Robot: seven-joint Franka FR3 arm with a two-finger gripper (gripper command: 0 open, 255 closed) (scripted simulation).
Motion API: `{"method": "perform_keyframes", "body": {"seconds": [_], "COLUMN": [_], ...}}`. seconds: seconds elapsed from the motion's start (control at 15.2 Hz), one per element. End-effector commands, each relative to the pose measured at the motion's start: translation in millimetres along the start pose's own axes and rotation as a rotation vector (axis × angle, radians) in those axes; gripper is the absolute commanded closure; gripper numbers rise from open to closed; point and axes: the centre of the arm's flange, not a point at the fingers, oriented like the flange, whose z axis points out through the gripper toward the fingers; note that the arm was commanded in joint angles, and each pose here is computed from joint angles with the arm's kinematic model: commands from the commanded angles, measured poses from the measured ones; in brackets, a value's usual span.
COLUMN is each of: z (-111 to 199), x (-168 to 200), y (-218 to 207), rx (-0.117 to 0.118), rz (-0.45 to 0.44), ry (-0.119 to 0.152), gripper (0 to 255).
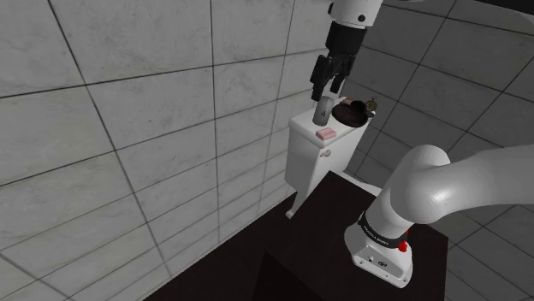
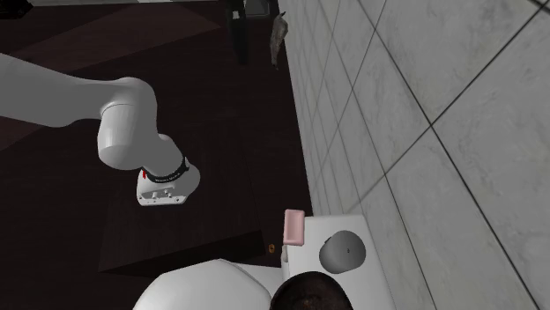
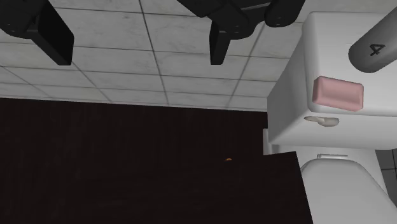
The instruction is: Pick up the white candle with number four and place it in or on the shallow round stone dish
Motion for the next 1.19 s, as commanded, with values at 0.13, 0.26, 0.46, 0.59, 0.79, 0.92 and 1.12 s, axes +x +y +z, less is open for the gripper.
{"method": "perform_keyframes", "body": {"seconds": [0.13,0.26,0.46,0.59,0.79,0.92,1.12], "z": [8,17,30,39,53,62,77], "x": [-4,-6,-8,-7,-5,-2,5], "y": [26,52,91,116,155,181,218], "rx": [0.006,0.011,0.02,0.026,0.034,0.04,0.049], "rz": [-0.041,-0.081,-0.143,-0.183,-0.244,-0.285,-0.346], "ry": [0.007,0.015,0.026,0.033,0.044,0.051,0.062], "gripper": [0,0,0,0,0,0,0]}}
